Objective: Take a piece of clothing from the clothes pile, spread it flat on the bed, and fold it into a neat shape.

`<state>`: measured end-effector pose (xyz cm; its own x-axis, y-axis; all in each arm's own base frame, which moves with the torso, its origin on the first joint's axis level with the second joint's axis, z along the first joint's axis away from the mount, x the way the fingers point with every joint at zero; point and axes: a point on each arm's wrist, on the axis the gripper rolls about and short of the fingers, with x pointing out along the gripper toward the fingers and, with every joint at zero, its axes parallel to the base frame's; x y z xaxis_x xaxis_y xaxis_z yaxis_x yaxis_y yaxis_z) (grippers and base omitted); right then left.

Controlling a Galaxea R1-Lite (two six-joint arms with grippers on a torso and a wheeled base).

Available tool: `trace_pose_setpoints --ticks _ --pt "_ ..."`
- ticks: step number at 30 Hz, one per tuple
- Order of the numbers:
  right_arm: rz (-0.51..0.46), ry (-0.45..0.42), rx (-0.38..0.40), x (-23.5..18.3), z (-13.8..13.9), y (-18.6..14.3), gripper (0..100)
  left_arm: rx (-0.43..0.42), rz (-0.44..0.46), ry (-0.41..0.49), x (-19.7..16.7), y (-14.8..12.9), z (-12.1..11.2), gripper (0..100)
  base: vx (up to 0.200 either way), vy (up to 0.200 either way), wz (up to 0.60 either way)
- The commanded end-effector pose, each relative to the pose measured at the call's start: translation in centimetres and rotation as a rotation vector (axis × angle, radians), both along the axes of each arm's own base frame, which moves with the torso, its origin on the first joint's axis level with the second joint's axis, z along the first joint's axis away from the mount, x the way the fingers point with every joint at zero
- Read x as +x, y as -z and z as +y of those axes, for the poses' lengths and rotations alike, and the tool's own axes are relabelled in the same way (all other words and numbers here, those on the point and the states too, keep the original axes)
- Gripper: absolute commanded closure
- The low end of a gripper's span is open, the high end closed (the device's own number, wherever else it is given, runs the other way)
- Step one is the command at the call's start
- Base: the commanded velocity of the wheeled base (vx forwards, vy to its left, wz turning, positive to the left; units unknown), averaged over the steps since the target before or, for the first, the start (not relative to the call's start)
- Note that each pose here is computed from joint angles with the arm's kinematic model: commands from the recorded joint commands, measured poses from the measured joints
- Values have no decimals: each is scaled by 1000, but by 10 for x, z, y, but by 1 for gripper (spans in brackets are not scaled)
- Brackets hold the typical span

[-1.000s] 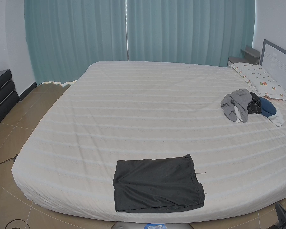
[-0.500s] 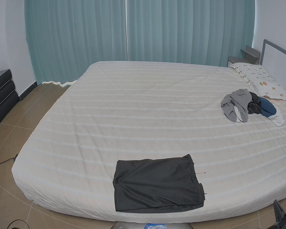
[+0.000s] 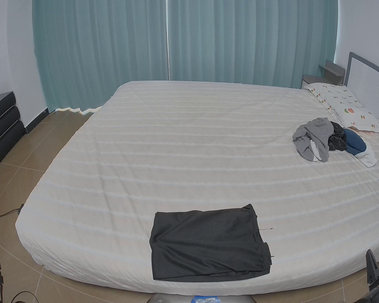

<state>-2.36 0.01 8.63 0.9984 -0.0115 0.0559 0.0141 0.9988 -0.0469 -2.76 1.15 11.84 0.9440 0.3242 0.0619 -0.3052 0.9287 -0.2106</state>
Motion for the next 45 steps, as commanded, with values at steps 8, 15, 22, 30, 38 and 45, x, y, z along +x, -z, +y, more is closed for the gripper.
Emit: trace_pose_setpoints --ticks 8,15,22,30,38,45 --pt "56 -19 12 1 0 10 0 59 39 114 12 27 -4 0 0 0 0" --pt "58 -26 16 1 1 10 0 73 84 228 13 32 -6 0 0 0 0" --pt "58 -41 13 1 1 10 0 105 117 345 13 35 -9 0 0 0 0" --pt "56 -37 28 1 1 10 0 152 118 457 12 35 -11 0 0 0 0" --pt "56 -38 31 1 1 10 0 202 182 464 12 41 -11 0 0 0 0" --pt "56 -37 33 1 1 10 0 209 185 454 12 41 -11 0 0 0 0"
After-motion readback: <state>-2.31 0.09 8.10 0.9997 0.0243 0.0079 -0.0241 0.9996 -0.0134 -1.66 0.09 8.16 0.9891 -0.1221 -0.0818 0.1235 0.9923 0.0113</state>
